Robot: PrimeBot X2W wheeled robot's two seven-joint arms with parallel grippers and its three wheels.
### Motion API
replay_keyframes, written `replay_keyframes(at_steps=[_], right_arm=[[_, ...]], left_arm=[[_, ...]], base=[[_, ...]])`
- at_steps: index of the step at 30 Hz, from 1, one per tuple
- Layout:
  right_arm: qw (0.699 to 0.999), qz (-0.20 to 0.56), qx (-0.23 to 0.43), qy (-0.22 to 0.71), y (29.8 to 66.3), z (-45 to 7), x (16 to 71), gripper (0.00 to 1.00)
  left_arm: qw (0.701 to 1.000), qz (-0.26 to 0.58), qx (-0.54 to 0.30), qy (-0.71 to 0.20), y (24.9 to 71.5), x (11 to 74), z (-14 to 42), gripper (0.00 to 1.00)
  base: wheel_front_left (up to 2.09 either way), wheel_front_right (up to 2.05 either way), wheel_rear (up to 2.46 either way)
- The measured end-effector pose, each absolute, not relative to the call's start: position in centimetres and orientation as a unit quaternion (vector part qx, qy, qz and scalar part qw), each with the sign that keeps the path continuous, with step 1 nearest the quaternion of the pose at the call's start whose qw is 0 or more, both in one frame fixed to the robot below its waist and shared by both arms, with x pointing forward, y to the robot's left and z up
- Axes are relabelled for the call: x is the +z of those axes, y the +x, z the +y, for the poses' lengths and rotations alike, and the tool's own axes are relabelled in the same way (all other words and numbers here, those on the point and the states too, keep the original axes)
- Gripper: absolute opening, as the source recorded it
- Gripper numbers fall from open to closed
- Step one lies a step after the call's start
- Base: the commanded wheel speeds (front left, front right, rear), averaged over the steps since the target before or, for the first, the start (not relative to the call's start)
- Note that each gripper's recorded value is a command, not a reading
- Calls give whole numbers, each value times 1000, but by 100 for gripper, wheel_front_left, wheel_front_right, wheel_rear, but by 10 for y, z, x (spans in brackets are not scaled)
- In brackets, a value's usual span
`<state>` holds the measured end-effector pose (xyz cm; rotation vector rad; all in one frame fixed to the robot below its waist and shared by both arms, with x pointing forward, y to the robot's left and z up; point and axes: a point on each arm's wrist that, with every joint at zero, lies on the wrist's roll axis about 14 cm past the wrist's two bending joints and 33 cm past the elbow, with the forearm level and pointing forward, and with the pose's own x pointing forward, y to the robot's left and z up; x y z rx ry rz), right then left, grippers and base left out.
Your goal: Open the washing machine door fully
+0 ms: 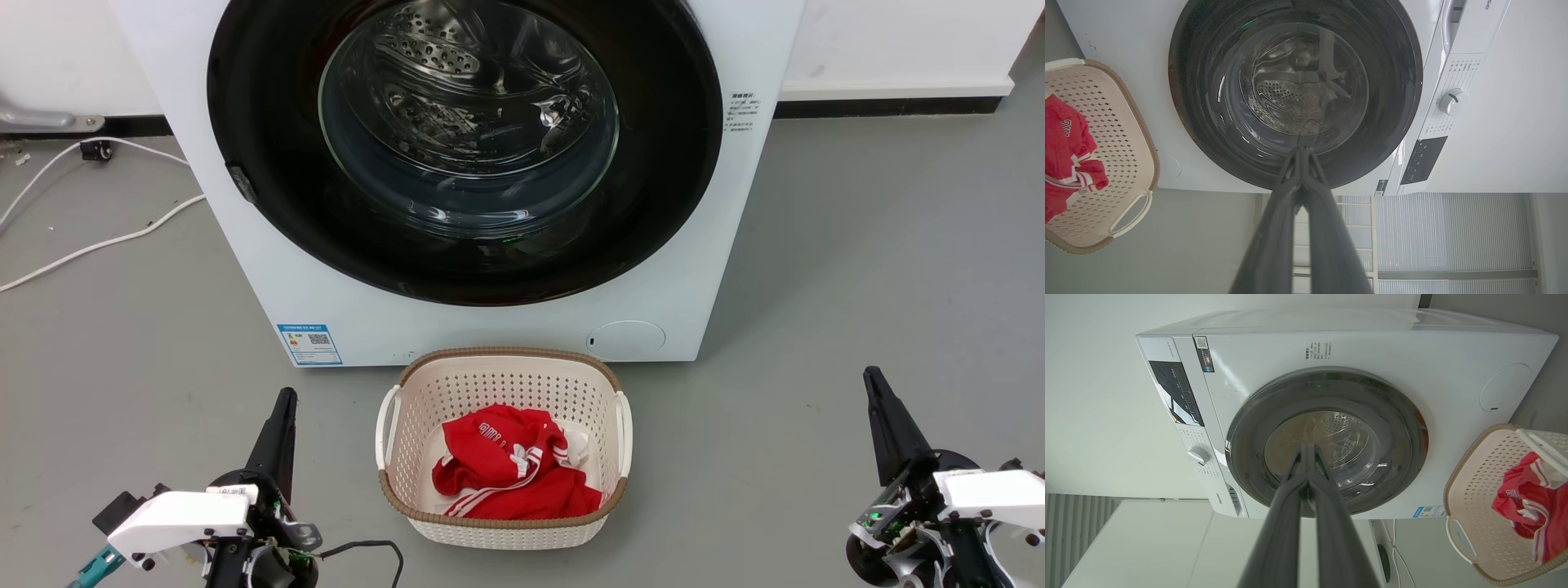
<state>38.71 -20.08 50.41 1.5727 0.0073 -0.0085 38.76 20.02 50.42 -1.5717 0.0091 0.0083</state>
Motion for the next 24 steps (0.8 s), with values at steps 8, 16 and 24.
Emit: replay_keyframes(at_steps=[8,16,24], right_arm=[[707,3,-4,707,387,-201,504,0],[705,16,-24,709,379,-201,489,100],[706,0,-34,707,380,-206,491,100]], left_arm=[[707,4,4,-707,388,504,200,0],[704,18,22,-710,381,489,198,100],[717,9,16,-697,383,496,194,100]], base=[[0,0,0],[0,0,0],[0,0,0]])
